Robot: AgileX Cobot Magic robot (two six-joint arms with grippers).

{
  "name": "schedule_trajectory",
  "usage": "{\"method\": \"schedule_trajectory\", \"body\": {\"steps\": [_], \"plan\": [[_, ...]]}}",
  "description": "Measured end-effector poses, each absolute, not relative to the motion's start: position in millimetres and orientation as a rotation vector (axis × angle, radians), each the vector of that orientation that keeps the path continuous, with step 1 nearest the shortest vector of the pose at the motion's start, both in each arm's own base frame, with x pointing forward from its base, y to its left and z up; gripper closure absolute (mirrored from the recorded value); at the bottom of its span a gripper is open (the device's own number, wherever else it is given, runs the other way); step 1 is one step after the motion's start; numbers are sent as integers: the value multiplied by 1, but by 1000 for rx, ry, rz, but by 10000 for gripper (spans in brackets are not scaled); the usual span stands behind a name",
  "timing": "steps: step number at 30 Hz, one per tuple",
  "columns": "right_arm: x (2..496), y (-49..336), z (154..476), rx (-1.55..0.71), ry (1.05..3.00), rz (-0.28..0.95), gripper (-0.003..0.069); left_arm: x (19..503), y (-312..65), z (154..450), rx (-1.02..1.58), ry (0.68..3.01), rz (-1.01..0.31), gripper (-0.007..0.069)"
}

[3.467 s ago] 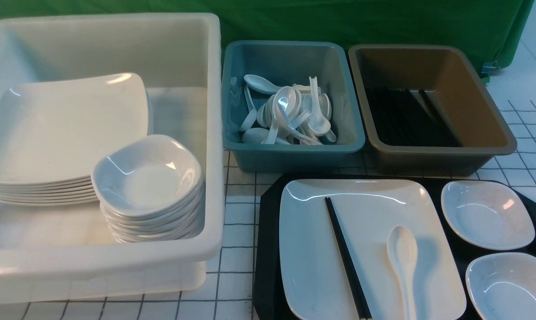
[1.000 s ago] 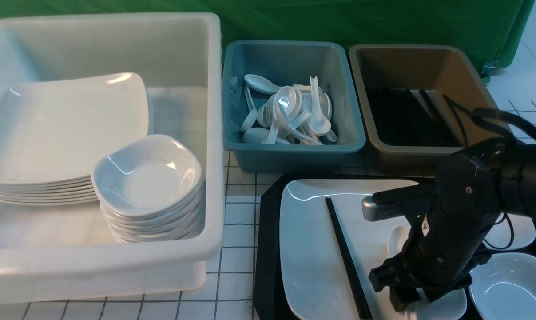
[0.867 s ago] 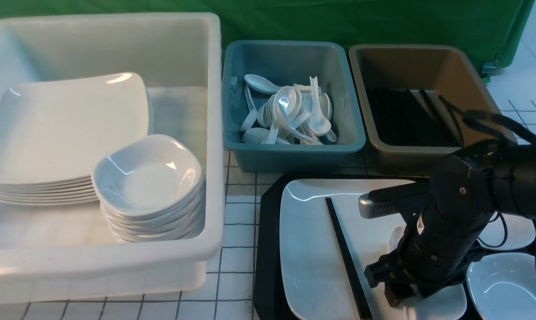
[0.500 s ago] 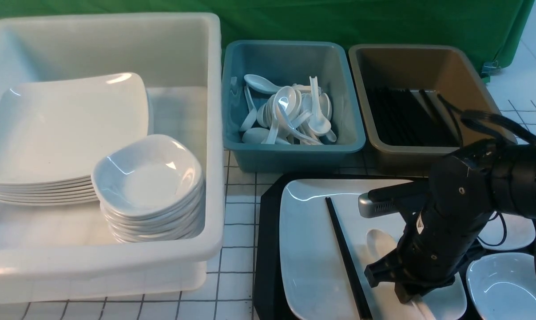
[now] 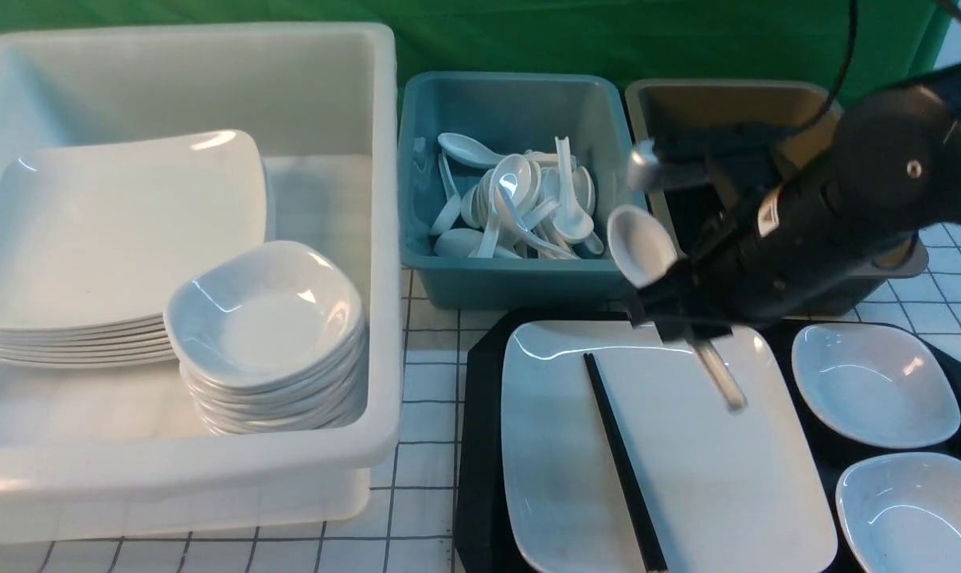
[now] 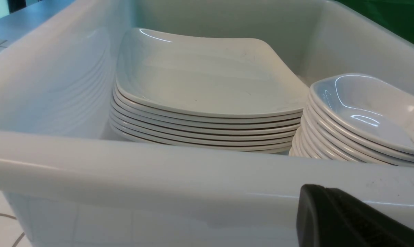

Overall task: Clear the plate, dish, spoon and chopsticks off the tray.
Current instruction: Use the right arm to put the soup spoon into the small storage box in the middle, then use the right arm to grab a pair of chopsticks from the plate

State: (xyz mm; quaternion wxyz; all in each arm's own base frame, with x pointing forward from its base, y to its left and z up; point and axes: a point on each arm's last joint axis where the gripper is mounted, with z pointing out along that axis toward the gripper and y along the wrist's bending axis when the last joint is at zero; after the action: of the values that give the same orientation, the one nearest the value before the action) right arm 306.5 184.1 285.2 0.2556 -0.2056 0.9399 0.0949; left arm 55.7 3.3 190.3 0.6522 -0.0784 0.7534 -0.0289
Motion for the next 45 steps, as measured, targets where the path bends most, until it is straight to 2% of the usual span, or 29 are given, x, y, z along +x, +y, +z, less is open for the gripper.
{"method": "schedule_trajectory", "body": {"steps": [6,10,12,16,17,18,19,21,24,27,32,36,39,45], "plan": [[368,221,310,-524,2303,329,522,56,3,190,-178,1710,-66,620],[397,237,304,-514,2239,338,522,56,3,190,-178,1710,-66,620],[415,246,290,-504,2220,333,516,56,3,190,-177,1710,-65,620],[433,253,262,-452,2216,328,437,56,3,190,-177,1710,-65,620],[437,252,252,-423,2231,329,384,56,3,190,-177,1710,-65,620],[438,252,250,-411,2238,332,376,56,3,190,-177,1710,-65,620],[441,249,245,-370,2261,336,321,56,3,190,-177,1710,-65,620],[441,244,243,-324,2303,334,270,56,3,190,-177,1710,-65,620],[434,238,251,-332,2366,300,260,56,3,190,-177,1710,-65,620],[422,230,270,-395,2406,252,287,56,3,190,-177,1710,-65,620],[365,197,351,-612,2462,129,485,56,3,190,-177,1710,-65,620],[327,176,390,-651,2472,111,592,56,3,190,-178,1710,-66,620],[301,164,395,-653,2499,118,620,56,3,190,-178,1710,-66,620],[258,153,340,-626,2724,98,614,56,3,190,-178,1710,-66,620]]}}
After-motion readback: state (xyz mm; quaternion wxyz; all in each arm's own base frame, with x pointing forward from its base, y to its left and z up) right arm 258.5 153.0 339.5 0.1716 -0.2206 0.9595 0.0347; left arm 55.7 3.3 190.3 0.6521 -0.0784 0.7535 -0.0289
